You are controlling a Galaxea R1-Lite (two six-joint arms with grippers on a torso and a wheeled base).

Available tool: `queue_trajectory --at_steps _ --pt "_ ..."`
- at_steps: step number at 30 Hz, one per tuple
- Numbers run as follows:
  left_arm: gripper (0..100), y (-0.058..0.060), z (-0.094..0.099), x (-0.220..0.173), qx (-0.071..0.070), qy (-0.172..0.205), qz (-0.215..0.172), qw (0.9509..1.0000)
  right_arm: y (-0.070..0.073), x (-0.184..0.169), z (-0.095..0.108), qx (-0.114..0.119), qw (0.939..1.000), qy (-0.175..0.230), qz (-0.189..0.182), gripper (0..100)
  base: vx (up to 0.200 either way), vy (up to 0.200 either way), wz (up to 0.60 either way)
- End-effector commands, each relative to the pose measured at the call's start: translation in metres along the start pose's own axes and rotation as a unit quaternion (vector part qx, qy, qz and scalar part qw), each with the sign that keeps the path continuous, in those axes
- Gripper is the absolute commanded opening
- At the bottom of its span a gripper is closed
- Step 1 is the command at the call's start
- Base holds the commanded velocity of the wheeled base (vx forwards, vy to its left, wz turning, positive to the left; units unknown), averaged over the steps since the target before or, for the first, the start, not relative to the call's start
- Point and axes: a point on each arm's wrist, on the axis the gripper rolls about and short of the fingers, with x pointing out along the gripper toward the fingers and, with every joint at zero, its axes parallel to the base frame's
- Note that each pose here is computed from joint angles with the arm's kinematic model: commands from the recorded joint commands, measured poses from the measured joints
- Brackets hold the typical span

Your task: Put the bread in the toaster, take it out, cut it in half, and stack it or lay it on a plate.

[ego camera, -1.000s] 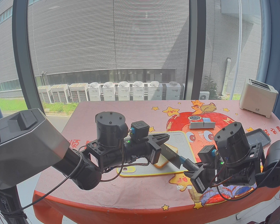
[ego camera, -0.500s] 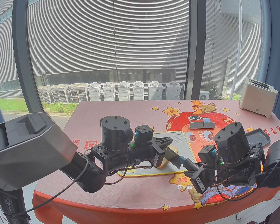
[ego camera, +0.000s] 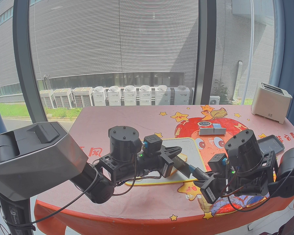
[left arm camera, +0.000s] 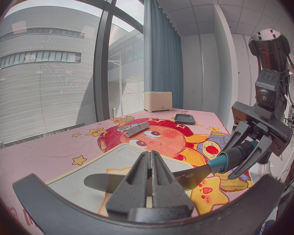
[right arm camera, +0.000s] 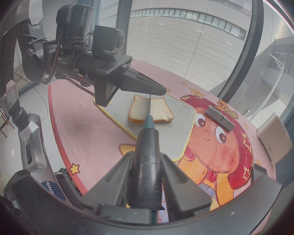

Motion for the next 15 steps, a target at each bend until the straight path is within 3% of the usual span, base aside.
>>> queue_trajectory --at_steps 1,15 --pt "0 0.0003 -0.0070 0.0018 -0.003 0.010 0.000 0.9999 0.0001 0.0001 -0.0006 -0.001 1.0000 0.001 0.000 0 0.000 0.000 0.00" --pt "0 0.0008 -0.0136 0.0040 -0.005 0.016 -0.001 0.9999 0.0002 0.0006 -0.0013 -0.001 1.0000 0.003 0.000 0 0.000 0.000 0.00"
